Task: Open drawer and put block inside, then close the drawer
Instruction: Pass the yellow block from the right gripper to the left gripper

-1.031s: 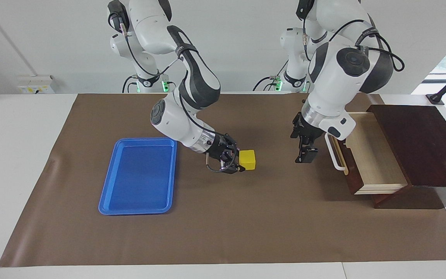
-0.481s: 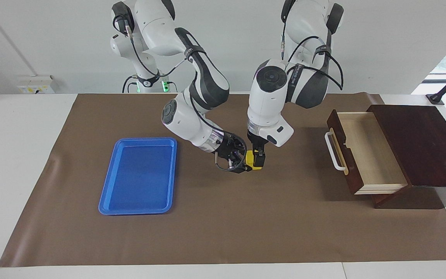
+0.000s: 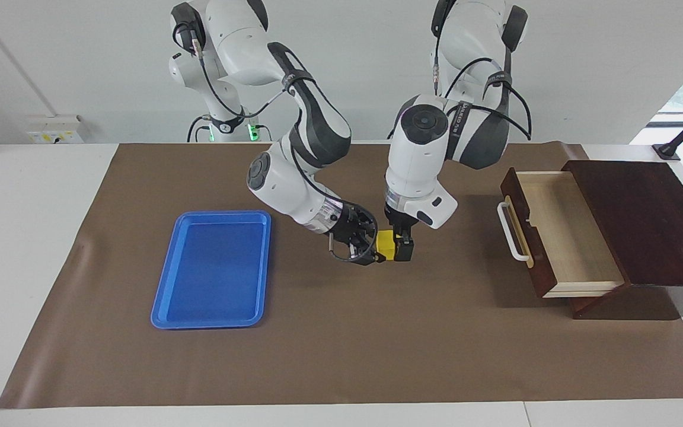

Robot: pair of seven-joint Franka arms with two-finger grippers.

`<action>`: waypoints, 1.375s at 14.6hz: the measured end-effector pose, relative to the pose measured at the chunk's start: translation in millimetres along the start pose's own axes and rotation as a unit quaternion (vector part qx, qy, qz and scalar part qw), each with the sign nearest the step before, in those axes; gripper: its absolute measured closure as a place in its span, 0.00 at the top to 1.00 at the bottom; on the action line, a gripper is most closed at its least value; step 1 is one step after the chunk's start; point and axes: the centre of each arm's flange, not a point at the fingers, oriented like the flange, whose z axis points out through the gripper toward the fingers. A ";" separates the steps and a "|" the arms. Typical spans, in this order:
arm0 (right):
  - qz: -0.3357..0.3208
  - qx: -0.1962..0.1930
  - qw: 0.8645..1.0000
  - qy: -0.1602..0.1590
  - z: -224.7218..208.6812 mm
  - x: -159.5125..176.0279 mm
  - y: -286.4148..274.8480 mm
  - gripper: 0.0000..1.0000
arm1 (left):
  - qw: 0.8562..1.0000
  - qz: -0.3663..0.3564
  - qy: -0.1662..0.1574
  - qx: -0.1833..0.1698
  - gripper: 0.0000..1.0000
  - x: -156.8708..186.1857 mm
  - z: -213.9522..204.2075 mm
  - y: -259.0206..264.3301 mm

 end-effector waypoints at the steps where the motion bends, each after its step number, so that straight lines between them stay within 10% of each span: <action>1: 0.000 0.000 1.000 0.000 0.0 0.0 0.0 0.56 | 1.000 -0.001 0.002 0.000 1.00 -0.8 2.8 -0.7; 7: 0.000 0.000 1.000 0.000 -0.1 0.2 -0.2 0.56 | 1.000 -0.021 0.007 -0.004 1.00 -3.4 11.8 -1.7; 11: 0.000 0.000 1.000 0.000 -0.1 0.5 -0.4 0.56 | 0.999 -0.030 0.009 -0.013 0.57 -6.9 11.0 -2.1; 20: 0.000 0.002 1.000 0.000 -0.4 0.4 -1.0 0.75 | 0.999 -0.029 0.018 -0.021 0.56 -6.3 10.7 -1.2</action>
